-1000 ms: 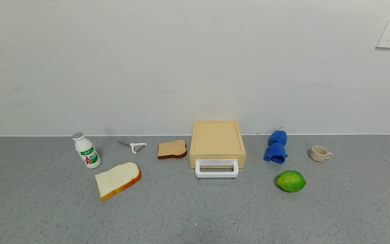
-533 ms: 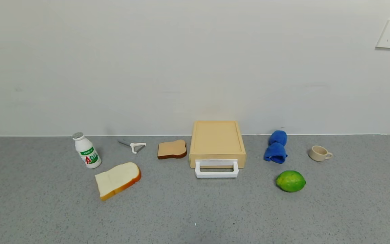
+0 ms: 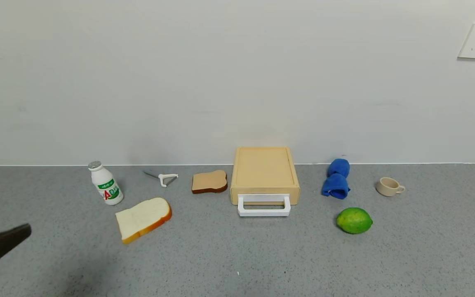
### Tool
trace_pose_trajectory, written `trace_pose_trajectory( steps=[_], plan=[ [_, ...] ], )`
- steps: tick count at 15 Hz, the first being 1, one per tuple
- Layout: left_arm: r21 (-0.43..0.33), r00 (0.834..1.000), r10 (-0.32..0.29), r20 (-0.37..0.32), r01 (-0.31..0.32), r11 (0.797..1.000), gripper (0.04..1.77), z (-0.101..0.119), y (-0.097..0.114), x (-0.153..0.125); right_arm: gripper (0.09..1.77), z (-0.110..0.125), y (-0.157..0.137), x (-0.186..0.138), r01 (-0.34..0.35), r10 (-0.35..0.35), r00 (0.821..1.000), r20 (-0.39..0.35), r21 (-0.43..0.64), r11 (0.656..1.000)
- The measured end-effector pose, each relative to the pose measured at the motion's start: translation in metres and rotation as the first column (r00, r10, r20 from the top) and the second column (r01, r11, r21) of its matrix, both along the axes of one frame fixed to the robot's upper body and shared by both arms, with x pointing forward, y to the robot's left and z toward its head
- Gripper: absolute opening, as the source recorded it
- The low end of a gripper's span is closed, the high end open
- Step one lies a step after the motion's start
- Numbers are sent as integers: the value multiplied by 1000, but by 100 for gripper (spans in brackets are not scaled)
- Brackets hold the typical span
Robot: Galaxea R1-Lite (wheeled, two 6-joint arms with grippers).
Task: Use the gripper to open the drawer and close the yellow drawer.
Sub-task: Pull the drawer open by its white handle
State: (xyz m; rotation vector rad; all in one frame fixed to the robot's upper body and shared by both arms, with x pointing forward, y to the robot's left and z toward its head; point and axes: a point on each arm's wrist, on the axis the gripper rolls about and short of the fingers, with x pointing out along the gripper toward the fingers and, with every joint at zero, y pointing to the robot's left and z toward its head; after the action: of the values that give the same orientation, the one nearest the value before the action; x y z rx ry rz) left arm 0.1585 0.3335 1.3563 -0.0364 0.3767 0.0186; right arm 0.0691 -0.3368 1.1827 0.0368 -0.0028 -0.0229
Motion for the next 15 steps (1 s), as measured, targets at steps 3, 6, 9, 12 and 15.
trace_pose_trajectory(
  steps=[3,6,9,12,15],
  plan=[
    [-37,990,-10,-137,5,999,172,37,-4,57,171,0,0,0,0,0,1000,0,0,1000],
    [-65,968,-43,-247,28,997,172,61,-16,112,171,0,0,0,0,0,1000,0,0,1000],
    [-92,930,-96,-355,67,993,172,62,-47,162,171,0,0,0,0,0,1000,0,0,1000],
    [-74,874,-138,-467,116,990,172,43,-97,199,171,0,0,0,0,0,1000,0,0,1000],
    [-58,816,-184,-548,183,981,172,14,-144,220,171,0,0,0,0,0,1000,0,0,1000]
  ],
)
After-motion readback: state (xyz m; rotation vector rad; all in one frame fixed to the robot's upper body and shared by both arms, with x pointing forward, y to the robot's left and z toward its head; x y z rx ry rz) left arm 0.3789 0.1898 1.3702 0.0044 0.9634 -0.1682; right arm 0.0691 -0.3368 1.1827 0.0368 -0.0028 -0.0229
